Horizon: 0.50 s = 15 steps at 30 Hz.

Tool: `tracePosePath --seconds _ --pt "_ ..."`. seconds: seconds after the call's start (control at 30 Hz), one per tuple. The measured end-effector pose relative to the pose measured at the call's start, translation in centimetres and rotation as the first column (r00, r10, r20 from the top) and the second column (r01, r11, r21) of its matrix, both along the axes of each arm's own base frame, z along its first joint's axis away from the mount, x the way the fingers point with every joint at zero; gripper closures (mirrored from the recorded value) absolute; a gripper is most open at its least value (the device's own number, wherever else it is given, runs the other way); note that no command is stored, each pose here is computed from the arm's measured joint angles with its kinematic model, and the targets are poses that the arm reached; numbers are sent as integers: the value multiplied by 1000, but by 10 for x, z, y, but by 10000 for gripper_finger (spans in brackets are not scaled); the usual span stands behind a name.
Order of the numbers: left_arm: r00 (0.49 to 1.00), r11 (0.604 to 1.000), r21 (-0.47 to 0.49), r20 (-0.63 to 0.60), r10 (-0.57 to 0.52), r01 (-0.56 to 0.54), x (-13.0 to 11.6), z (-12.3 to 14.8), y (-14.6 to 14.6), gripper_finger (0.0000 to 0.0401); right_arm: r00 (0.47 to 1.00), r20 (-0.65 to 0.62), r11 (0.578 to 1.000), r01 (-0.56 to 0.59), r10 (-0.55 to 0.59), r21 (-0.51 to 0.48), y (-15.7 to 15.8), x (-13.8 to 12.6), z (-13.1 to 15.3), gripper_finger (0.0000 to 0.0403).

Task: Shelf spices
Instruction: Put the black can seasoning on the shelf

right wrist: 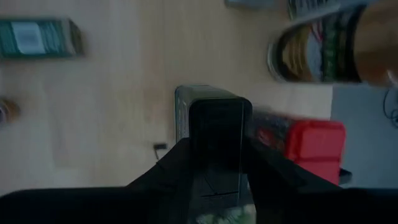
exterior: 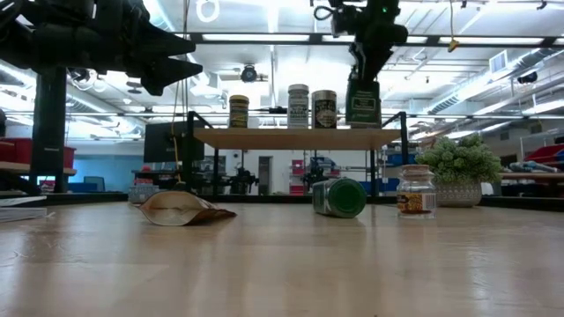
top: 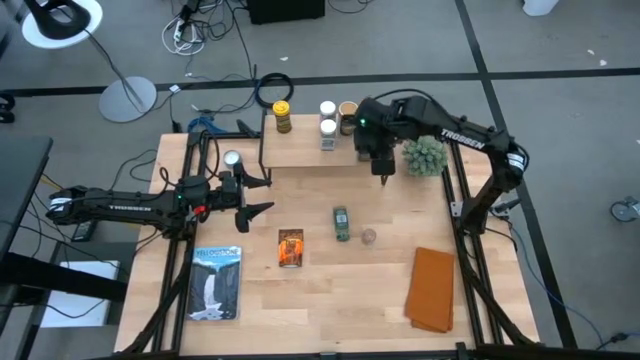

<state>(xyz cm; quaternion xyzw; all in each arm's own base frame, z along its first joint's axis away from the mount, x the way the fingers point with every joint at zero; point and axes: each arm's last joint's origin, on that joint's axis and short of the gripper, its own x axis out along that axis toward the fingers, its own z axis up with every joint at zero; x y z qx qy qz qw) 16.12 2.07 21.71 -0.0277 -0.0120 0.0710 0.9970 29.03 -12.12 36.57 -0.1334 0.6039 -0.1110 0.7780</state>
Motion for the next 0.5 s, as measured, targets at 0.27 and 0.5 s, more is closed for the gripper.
tracePosePath --seconds 0.27,0.5 --pt "1000 1000 0 0 0 0 0 0 0 92 999 -33 998 24 -22 61 -20 -13 -2 275" --pt "1000 1000 0 1 0 0 0 0 0 92 998 -43 993 51 -47 104 -24 -18 -4 243"
